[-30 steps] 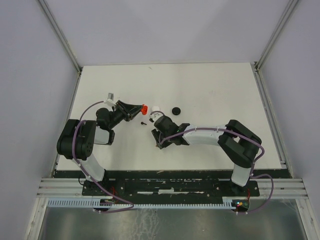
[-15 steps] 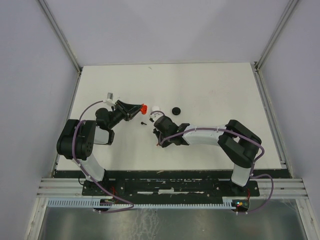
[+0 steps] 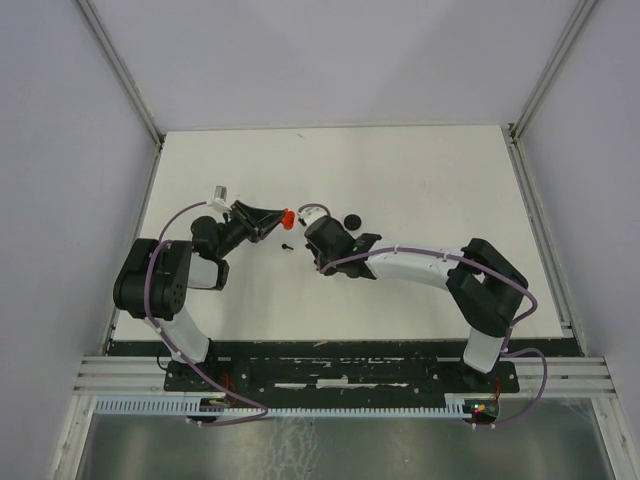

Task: Insert the wireless bluetooth earbuds into the charging case
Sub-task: Pick up the earbud from the center of the board, then place the earbud at the center of the board, then pick up the earbud from the center of the board.

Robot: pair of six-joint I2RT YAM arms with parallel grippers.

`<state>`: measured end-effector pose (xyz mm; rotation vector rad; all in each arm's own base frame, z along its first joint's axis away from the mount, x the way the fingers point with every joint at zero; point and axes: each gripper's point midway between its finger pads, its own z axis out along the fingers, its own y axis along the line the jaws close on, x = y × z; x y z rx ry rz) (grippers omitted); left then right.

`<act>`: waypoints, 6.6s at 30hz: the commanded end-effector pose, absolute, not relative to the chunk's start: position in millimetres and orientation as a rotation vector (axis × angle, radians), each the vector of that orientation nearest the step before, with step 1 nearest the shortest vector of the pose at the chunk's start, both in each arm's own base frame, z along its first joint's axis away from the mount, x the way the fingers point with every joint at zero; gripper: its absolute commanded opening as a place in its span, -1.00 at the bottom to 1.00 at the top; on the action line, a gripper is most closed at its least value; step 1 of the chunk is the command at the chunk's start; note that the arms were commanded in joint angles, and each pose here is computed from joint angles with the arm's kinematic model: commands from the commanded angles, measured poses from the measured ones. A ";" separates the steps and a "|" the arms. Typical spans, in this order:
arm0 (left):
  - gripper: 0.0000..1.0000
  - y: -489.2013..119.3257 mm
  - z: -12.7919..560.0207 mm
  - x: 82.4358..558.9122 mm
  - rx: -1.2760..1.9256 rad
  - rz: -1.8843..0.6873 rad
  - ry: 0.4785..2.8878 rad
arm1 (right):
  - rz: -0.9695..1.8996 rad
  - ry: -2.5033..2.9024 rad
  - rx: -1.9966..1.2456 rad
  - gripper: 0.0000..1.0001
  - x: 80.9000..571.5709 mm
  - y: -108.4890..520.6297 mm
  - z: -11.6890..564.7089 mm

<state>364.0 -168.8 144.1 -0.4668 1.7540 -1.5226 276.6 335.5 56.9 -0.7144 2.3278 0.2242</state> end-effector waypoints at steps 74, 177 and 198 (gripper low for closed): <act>-0.94 -171.5 160.2 360.3 -0.440 -1.599 1.707 | 0.422 2.421 -0.723 0.24 374.5 310.4 74.9; -0.94 -163.4 158.2 357.9 -0.452 -1.610 1.696 | 0.187 2.719 -0.217 -0.29 365.1 317.6 12.7; -0.94 -165.2 157.5 356.8 -0.441 -1.623 1.705 | 0.295 2.532 -0.249 -0.98 384.6 320.7 42.2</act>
